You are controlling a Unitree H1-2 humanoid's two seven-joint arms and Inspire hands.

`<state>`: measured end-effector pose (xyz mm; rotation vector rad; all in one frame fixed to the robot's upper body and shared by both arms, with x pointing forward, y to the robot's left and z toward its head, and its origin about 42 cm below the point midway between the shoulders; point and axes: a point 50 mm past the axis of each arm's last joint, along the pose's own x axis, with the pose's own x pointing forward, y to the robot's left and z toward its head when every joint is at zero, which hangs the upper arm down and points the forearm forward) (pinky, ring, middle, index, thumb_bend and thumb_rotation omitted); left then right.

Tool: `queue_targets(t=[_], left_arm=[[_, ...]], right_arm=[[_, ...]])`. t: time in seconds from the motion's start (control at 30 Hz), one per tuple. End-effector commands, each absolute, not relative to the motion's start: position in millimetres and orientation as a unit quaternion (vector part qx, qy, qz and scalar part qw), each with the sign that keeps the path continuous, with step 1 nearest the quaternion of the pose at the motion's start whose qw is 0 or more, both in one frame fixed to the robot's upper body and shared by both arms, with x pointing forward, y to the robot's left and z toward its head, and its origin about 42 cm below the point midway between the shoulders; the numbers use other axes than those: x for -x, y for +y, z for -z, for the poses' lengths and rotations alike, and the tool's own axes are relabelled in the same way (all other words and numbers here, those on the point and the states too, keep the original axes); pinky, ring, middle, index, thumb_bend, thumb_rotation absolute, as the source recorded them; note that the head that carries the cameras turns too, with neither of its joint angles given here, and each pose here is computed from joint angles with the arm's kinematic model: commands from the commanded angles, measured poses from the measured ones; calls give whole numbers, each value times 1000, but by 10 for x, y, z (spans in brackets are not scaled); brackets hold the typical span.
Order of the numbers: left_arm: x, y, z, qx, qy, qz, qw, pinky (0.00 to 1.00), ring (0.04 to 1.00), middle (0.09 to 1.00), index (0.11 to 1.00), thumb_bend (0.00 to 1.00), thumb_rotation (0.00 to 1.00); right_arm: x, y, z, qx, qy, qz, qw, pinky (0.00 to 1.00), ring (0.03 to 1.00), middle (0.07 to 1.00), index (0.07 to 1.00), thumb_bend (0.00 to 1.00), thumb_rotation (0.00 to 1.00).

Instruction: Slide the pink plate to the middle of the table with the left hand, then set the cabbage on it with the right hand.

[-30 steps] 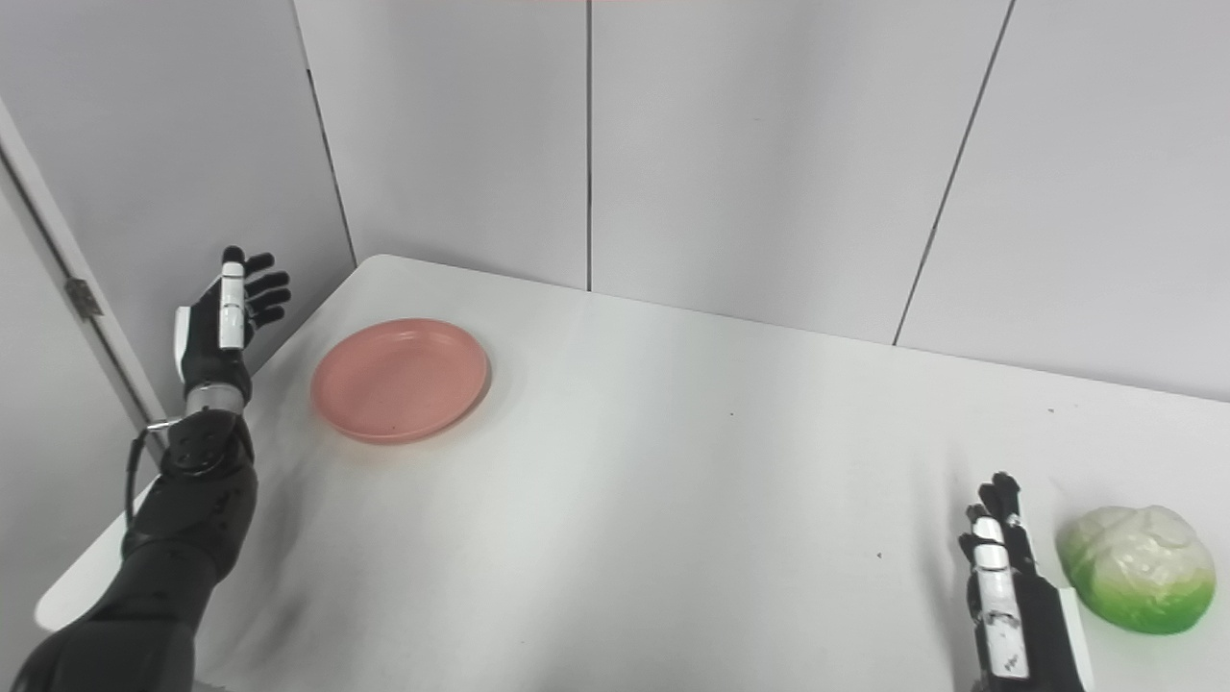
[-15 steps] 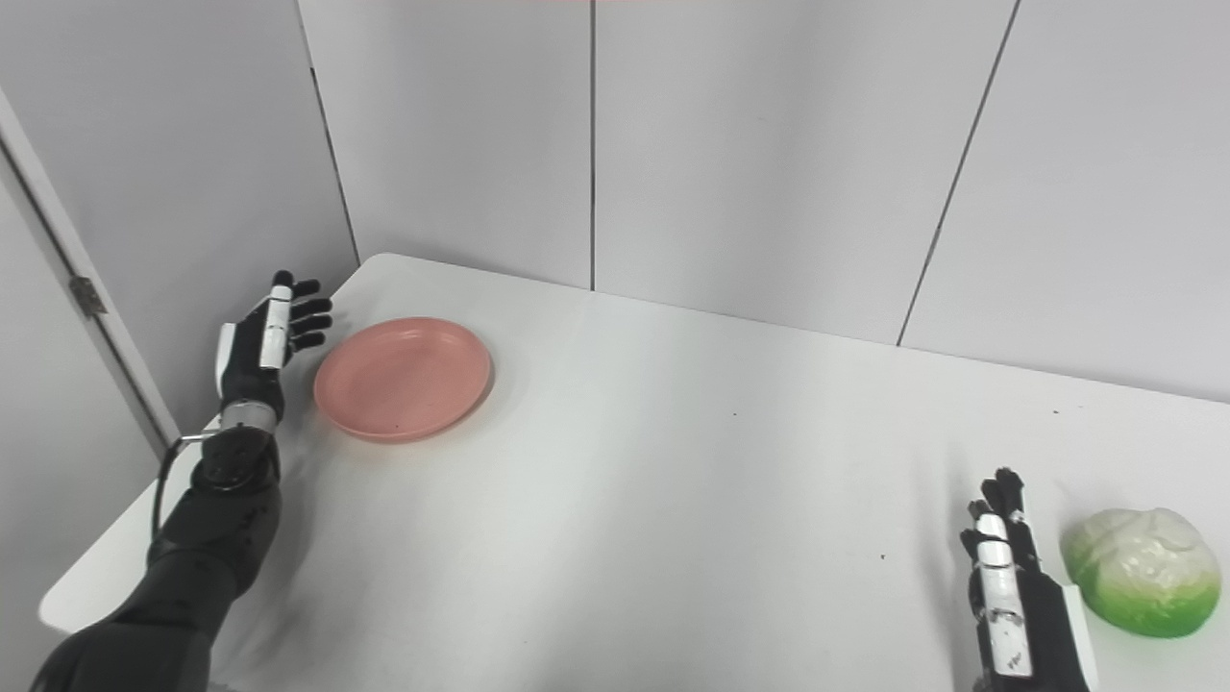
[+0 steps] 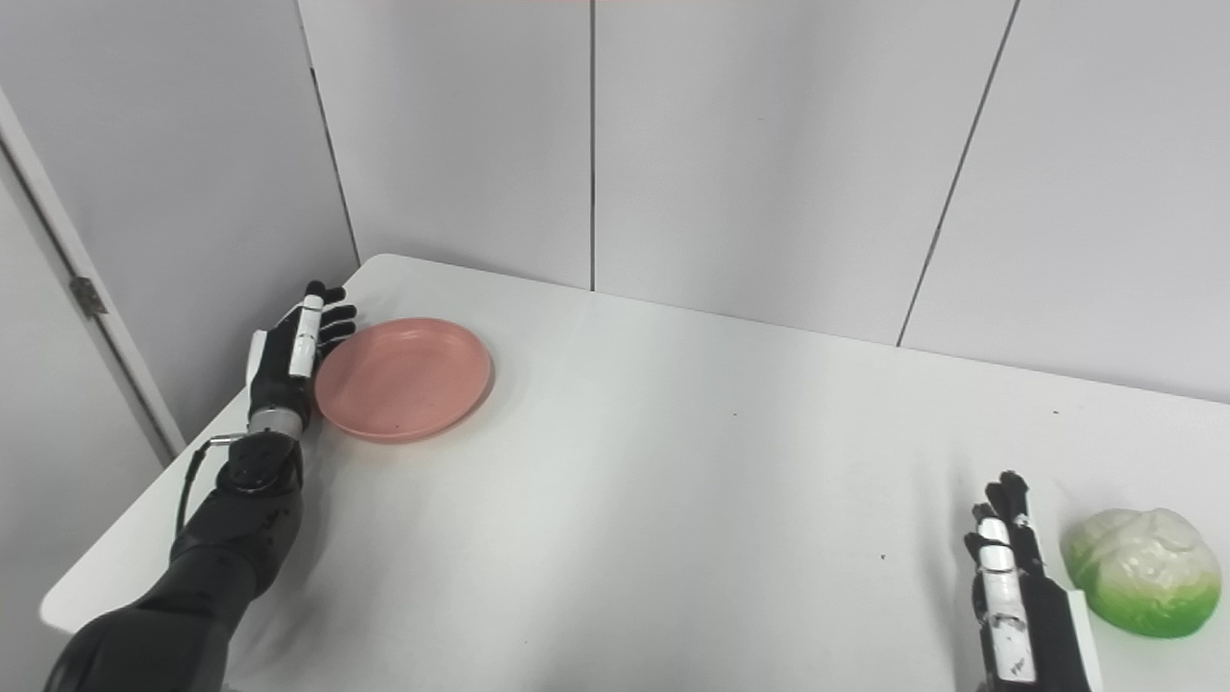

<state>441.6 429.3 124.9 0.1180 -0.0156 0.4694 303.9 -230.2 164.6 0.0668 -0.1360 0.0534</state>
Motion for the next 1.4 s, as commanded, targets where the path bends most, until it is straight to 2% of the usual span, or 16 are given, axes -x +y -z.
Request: queue_targets(t=[0.0,0.23,0.37,0.47,0.67,0.77,0.87,1.03,1.23,1.37], left_arm=[[-4565,4193,-1388,-56,-29,-208,976,742,727,729,721,658,998],[-4640,4029,-1405,-32,-26,-173,984,767,745,740,741,666,1000],[-4710,3893,-1468,-20,-26,-151,988,745,735,730,733,656,999],[-4767,3753,-1503,-6,-25,-124,992,735,728,725,728,671,997],[-4798,3496,-1508,13,-21,-89,996,753,746,729,734,699,999],[-4809,3359,-1506,25,-15,-72,997,725,743,732,734,727,987],[-4790,3227,-1506,32,-9,-46,998,715,756,747,747,733,994],[-4734,3024,-1514,61,-3,-23,998,732,760,744,736,727,959],[-4581,2678,-1611,91,1,-23,996,730,760,741,724,713,955],[-4518,2471,-1658,104,-2,-10,994,719,762,747,733,699,977]], right_arm=[[-3073,-2280,-1827,-33,-108,-33,993,1000,1000,1000,1000,482,862],[-3117,-2273,-1779,-32,-112,-34,993,1000,1000,1000,1000,498,850],[-3148,-2260,-1749,-33,-112,-33,993,1000,1000,1000,1000,526,839],[-3165,-2247,-1731,-34,-112,-33,993,1000,1000,1000,1000,554,815],[-3204,-2206,-1707,-31,-123,-28,991,1000,1000,1000,1000,543,838],[-3235,-2201,-1709,-30,-126,-25,991,1000,1000,1000,1000,564,835],[-3253,-2171,-1713,-20,-126,-28,991,1000,1000,1000,1000,577,860],[-3274,-2118,-1691,-20,-127,-26,991,1000,1000,1000,1000,611,846],[-3324,-2056,-1653,-33,-124,-27,991,1000,1000,1000,1000,629,828],[-3314,-2034,-1686,-26,-129,-21,991,1000,1000,1000,1000,581,835]])
